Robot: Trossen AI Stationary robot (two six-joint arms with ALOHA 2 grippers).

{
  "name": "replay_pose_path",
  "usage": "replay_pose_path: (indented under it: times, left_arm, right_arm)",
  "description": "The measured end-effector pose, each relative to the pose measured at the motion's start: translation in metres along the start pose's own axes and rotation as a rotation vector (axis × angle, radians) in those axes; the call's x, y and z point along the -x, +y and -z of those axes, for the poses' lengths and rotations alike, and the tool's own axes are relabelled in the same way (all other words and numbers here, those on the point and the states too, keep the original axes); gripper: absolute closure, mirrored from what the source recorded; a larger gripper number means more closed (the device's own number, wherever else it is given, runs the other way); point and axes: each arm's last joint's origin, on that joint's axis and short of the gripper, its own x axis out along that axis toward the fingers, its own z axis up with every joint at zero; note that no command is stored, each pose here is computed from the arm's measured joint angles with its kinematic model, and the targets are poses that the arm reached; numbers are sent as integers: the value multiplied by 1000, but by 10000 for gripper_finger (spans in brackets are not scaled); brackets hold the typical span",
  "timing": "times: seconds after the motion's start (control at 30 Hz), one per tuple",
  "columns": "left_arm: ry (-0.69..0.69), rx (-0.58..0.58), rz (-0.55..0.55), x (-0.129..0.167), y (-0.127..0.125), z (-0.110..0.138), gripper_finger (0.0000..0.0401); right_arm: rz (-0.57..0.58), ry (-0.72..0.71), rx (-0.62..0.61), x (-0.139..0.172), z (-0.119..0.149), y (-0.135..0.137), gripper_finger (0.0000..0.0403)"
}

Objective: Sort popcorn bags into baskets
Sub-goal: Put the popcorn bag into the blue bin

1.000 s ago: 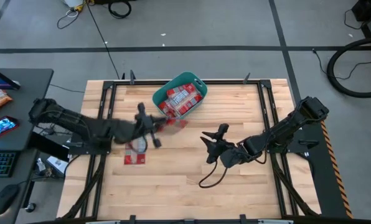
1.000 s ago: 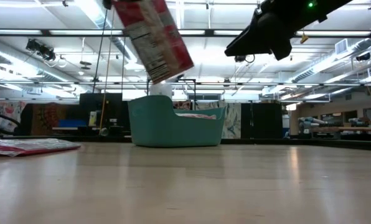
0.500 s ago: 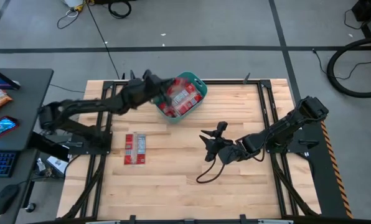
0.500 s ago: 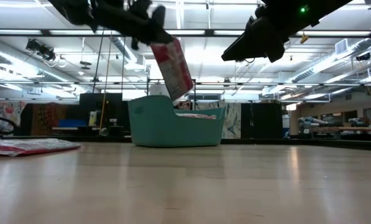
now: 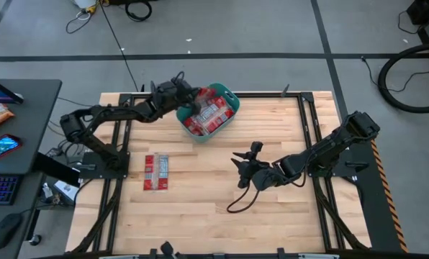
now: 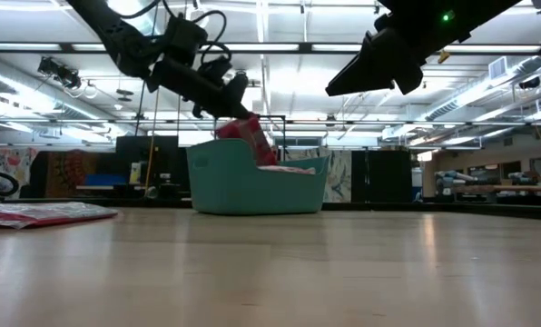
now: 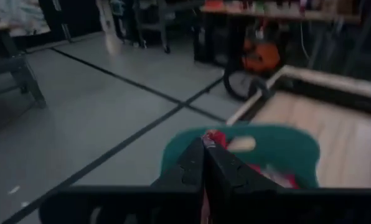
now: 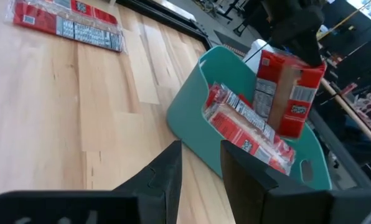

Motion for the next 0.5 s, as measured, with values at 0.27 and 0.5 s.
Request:
replay_pose_path:
  times: [0.27, 0.5]
  left_arm:
    - [203, -96, 51, 5, -14, 19, 384]
    - [346, -152, 81, 25, -19, 19, 311]
  right_arm:
    - [-33, 7, -38, 0, 1, 1, 288]
    - [-51, 13, -30, 0, 2, 2, 288]
